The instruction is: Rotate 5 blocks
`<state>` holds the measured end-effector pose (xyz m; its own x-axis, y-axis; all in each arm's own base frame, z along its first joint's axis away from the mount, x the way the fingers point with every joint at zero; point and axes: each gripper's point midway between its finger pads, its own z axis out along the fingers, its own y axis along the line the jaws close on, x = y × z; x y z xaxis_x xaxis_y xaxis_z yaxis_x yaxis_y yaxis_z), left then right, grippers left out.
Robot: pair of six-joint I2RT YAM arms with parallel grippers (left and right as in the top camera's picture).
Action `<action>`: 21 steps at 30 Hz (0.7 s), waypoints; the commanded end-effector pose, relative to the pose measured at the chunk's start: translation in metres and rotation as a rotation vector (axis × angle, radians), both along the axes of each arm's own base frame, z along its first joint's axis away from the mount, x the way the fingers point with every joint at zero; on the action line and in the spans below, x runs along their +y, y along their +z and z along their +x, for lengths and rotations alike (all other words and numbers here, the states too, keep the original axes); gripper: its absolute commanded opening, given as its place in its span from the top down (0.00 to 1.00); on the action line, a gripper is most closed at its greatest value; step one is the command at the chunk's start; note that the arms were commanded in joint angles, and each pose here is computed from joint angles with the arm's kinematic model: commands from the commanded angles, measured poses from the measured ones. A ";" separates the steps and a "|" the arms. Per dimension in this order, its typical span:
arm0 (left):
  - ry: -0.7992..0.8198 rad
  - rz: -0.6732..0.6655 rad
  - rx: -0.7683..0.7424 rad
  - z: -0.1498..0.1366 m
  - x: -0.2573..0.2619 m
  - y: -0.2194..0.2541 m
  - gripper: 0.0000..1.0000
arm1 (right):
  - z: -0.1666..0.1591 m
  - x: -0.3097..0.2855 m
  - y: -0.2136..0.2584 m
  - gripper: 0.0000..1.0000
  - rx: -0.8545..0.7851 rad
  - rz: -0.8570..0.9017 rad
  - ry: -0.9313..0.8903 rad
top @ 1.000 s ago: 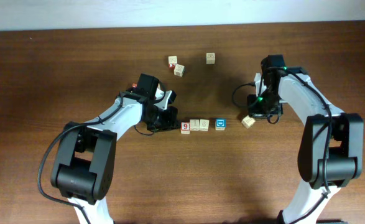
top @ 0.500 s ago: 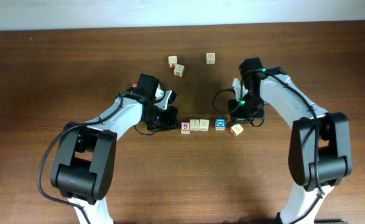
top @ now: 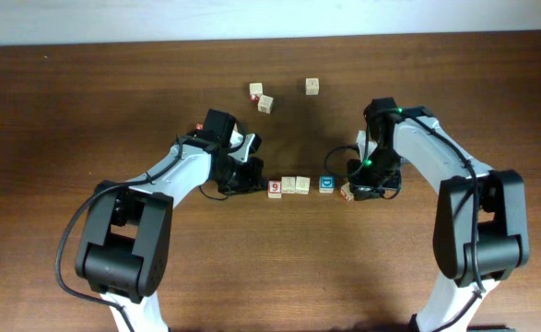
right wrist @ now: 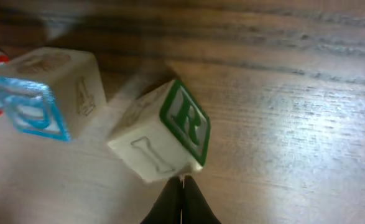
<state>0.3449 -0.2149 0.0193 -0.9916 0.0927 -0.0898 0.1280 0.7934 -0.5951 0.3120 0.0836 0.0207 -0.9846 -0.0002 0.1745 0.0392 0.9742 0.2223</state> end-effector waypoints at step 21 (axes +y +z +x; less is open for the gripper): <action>-0.013 -0.014 0.009 -0.005 -0.002 -0.002 1.00 | 0.031 0.015 -0.006 0.96 -0.205 0.038 0.196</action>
